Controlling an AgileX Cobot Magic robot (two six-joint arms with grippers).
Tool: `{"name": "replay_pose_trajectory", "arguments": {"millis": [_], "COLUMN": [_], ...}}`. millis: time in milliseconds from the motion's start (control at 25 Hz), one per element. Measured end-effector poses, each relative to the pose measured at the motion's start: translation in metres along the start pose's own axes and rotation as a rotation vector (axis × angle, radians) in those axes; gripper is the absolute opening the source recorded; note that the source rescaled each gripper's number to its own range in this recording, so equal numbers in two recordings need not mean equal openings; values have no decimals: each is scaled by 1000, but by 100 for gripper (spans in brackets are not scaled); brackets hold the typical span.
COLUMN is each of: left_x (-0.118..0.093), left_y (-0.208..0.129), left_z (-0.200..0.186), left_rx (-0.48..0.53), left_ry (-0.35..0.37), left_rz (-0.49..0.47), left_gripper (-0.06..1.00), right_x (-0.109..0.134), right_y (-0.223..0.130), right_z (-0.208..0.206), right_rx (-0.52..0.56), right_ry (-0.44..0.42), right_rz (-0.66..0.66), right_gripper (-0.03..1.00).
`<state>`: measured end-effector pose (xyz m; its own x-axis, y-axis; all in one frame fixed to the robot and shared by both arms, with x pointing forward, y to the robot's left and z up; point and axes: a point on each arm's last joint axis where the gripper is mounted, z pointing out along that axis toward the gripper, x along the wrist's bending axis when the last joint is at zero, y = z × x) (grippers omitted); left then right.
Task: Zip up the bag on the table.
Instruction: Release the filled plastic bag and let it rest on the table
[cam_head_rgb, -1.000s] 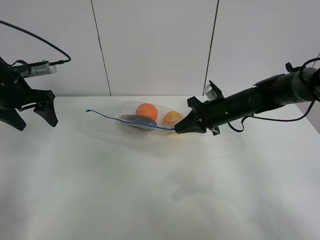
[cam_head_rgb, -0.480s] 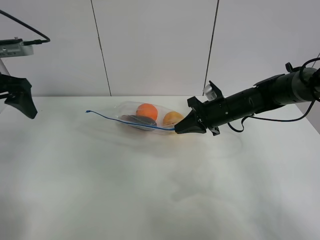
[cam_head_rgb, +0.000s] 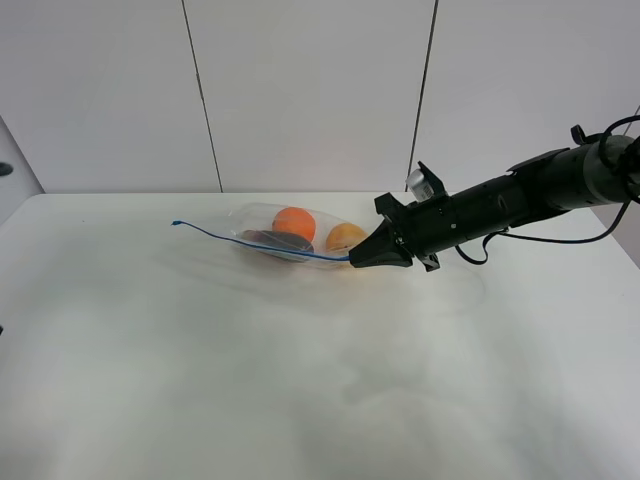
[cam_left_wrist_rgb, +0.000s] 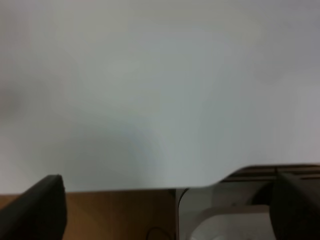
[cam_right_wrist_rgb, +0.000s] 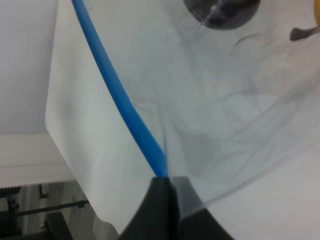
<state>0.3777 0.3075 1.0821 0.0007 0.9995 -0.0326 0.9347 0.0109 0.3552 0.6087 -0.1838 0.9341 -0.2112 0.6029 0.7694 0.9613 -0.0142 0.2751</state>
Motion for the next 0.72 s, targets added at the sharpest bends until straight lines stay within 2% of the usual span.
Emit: {"name": "replay_pose_trajectory", "arguments": {"millis": [320,720], "left_x": [-4,-9], "left_y": [-65,-107], "left_z": [9,-18], "left_rx": [-45,-402], "left_ry": [3,15], "left_rz": [-7,4], "left_gripper": [93,93], "right_x": [0,-1], "right_y": [0,0], "right_z": [0,0], "right_rx": [0,2], "right_ry": [1,-6], "right_rz": [0,-4], "right_gripper": [0,0]}}
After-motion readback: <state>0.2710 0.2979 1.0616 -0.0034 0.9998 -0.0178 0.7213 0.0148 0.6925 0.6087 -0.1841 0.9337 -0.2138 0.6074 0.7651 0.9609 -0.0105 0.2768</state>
